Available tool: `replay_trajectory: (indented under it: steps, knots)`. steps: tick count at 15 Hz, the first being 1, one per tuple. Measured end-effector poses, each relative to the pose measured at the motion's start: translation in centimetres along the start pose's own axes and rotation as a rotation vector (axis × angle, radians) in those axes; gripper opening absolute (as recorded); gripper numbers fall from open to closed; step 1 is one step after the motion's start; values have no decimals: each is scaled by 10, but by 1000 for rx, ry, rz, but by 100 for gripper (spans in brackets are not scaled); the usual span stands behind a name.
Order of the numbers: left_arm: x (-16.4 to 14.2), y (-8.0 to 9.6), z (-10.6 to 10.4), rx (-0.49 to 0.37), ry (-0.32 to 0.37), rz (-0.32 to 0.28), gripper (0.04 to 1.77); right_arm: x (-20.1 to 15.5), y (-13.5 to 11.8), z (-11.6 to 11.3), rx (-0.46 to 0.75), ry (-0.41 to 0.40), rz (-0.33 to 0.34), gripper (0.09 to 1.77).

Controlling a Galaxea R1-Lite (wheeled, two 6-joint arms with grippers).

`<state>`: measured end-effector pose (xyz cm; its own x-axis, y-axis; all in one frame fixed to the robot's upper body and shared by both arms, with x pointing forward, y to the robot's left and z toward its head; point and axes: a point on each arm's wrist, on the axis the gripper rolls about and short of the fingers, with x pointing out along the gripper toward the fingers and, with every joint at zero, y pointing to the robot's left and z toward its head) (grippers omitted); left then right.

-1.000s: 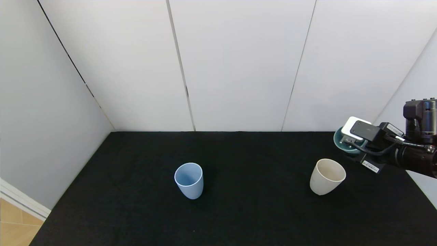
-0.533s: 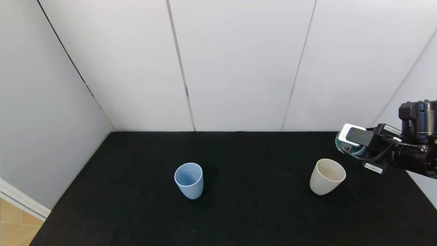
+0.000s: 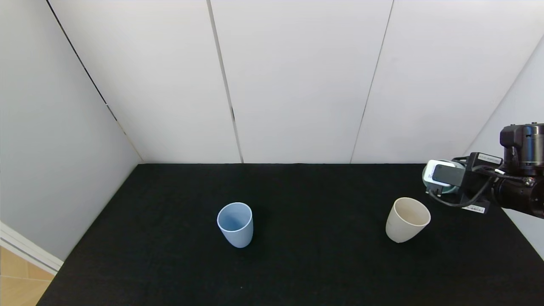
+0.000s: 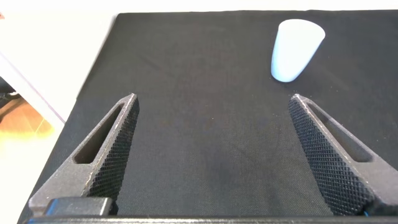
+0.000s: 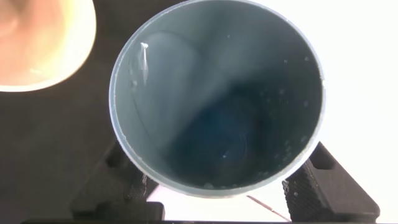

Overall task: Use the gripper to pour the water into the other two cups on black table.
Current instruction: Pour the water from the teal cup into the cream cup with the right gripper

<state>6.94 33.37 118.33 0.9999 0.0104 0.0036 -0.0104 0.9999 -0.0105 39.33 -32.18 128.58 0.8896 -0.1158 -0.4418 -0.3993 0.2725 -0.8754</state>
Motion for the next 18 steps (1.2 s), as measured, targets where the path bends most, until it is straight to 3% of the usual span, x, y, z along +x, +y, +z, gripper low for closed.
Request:
replay_trajectory:
  steps: [10,18]
  knots:
    - [0,0,0,0,0,0,172,5,-5,-2,-197,21,-12,120]
    - [0,0,0,0,0,0,172,6,-6,-1,-211,28,-20,119]
